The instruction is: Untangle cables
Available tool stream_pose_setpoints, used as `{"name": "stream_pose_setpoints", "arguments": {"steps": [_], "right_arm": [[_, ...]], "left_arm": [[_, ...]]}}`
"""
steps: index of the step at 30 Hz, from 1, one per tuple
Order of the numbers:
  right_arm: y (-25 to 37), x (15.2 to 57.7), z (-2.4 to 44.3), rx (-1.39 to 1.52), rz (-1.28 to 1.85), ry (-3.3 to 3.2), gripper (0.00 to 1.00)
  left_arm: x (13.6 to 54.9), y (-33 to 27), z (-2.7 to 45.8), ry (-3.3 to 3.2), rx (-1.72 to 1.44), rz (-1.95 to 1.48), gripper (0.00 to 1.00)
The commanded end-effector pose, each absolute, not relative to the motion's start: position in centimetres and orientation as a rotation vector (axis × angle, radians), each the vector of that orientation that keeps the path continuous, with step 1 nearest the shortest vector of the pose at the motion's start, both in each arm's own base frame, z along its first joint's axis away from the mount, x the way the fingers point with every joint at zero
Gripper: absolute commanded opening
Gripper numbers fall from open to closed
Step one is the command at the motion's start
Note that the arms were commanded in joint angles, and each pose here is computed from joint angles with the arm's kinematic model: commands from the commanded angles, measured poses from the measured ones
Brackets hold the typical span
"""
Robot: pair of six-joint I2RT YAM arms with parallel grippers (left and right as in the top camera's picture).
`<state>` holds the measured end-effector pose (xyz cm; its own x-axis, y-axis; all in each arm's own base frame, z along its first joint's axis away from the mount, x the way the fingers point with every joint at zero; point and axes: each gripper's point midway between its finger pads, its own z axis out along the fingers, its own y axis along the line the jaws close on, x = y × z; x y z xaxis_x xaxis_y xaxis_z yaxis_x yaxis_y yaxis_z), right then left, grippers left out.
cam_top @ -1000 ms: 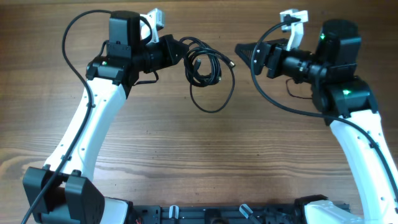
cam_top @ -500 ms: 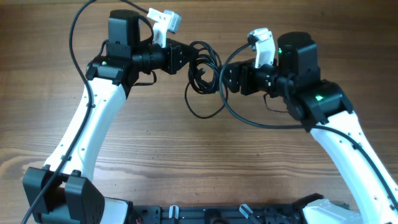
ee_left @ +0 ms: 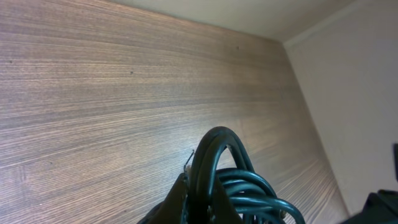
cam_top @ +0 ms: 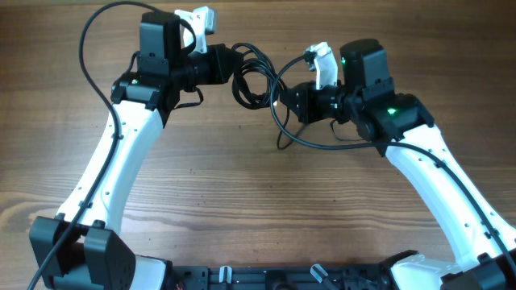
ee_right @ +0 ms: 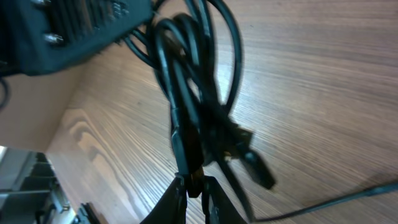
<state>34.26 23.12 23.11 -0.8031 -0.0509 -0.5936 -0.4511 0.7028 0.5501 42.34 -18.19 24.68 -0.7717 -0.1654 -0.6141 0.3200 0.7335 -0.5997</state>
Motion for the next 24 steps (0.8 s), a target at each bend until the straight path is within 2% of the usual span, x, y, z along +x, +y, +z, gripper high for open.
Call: {"name": "stream_pose_setpoints", "arguments": {"steps": [1, 5, 13, 15, 19, 20, 22, 24], "right_arm": [[24.1, 34.0, 24.0, -0.390, 1.045, 2.342, 0.10], [25.1, 34.4, 25.1, -0.363, 1.078, 2.295, 0.10], [23.2, 38.2, 24.2, 0.161, 0.904, 2.320, 0.09], [22.6, 38.7, 24.1, 0.203, 0.862, 2.306, 0.12], [22.4, 37.9, 25.9, 0.158, 0.870, 2.282, 0.55], [22.1, 37.4, 26.7, 0.150, 0.869, 2.274, 0.69], [21.9, 36.7, 27.5, 0.134, 0.867, 2.264, 0.76], [21.6, 35.7, 27.1, 0.156, 0.873, 2.307, 0.77]], "left_arm": [[42.3, -18.4, 26.2, 2.239, 0.091, -0.987, 0.04], [41.8, -19.1, 26.3, 2.245, 0.095, -1.026, 0.04], [39.4, -23.2, 26.1, 2.274, 0.207, -1.089, 0.04], [39.4, -23.5, 26.1, 2.288, 0.156, -1.096, 0.04], [42.2, -19.0, 24.2, 2.328, -0.631, -1.027, 0.04], [42.7, -17.8, 23.7, 2.292, -0.848, -1.009, 0.04], [42.9, -16.6, 23.1, 2.235, -1.078, -0.991, 0.04], [42.4, -16.0, 22.3, 2.087, -1.557, -1.071, 0.04]]}}
